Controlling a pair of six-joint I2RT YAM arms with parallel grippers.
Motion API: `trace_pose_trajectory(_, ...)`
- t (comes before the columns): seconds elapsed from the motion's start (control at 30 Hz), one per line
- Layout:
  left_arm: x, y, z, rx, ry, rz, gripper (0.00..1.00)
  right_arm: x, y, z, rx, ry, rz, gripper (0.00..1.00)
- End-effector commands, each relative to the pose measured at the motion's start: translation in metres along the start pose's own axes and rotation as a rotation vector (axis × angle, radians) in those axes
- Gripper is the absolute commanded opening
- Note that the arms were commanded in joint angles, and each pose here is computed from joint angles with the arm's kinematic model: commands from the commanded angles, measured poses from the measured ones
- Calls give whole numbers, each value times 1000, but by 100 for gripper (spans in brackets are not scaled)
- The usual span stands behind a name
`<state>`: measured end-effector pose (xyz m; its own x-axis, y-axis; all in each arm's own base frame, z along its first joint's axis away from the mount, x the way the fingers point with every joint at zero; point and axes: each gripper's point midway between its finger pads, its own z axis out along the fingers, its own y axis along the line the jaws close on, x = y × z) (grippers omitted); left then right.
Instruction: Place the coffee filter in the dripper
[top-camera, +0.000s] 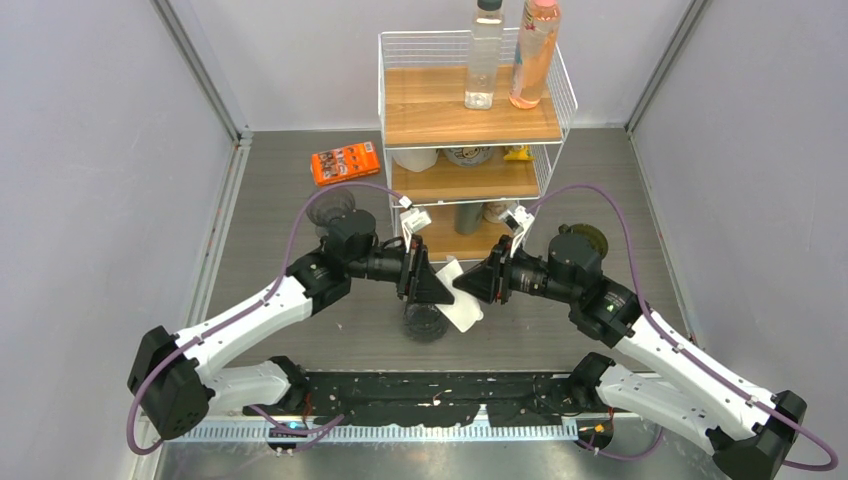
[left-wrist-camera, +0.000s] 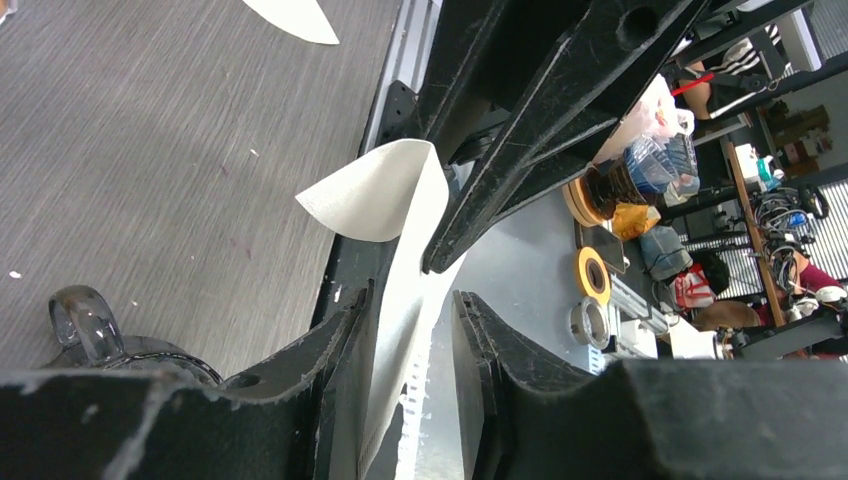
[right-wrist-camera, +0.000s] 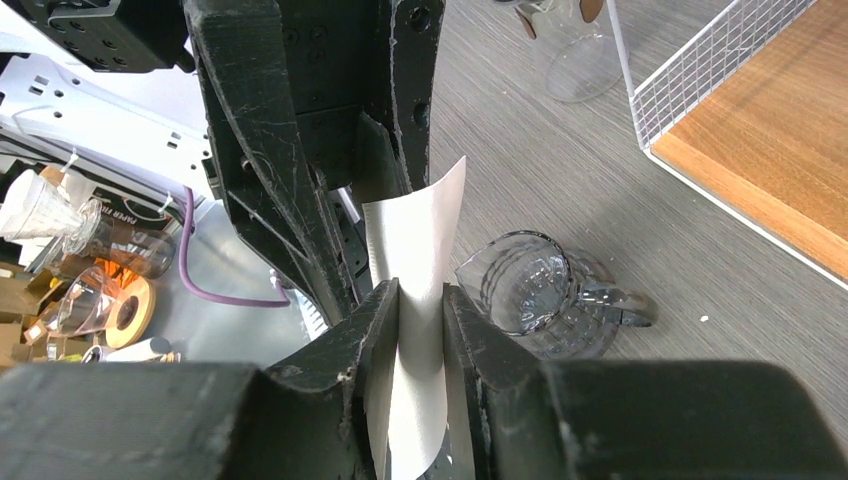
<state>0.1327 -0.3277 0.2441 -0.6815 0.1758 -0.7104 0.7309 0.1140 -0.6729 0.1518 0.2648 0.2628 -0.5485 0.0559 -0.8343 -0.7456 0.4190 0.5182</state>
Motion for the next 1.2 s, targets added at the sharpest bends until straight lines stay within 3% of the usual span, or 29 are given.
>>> trace_pose_trajectory(0.0,-22,-25,-1,59,-40,79,39,-32,16,-1,-34,-91,-30,29)
trace_pose_trajectory(0.13,-22,-25,0,58,-36,80,35,-34,18,-1,-41,-97,-28,29)
trace_pose_trajectory(0.3,-22,-24,0,49,-35,77,3,-36,16,-2,-26,-106,-30,31)
trace_pose_trajectory(0.37,-22,-23,-1,40,-35,79,0,-38,12,-5,6,-119,-29,37)
trace_pose_trajectory(0.43,-20,-21,-2,28,-35,84,0,-43,4,-8,57,-150,-28,51)
trace_pose_trajectory(0.53,-19,-20,-6,2,-37,97,0,-45,-6,-17,119,-194,-31,88)
trace_pose_trajectory(0.6,-18,-15,-10,-38,-41,110,0,-45,-17,-24,179,-232,-20,98)
trace_pose_trajectory(0.8,-19,0,-24,-167,-78,182,0,-25,-55,-46,366,-259,2,95)
trace_pose_trajectory(1.0,-30,10,-37,-271,-163,236,0,13,-52,-43,282,-181,15,95)
trace_pose_trajectory(1.17,-35,3,-40,-239,-237,276,0,28,-49,-34,219,-178,73,95)
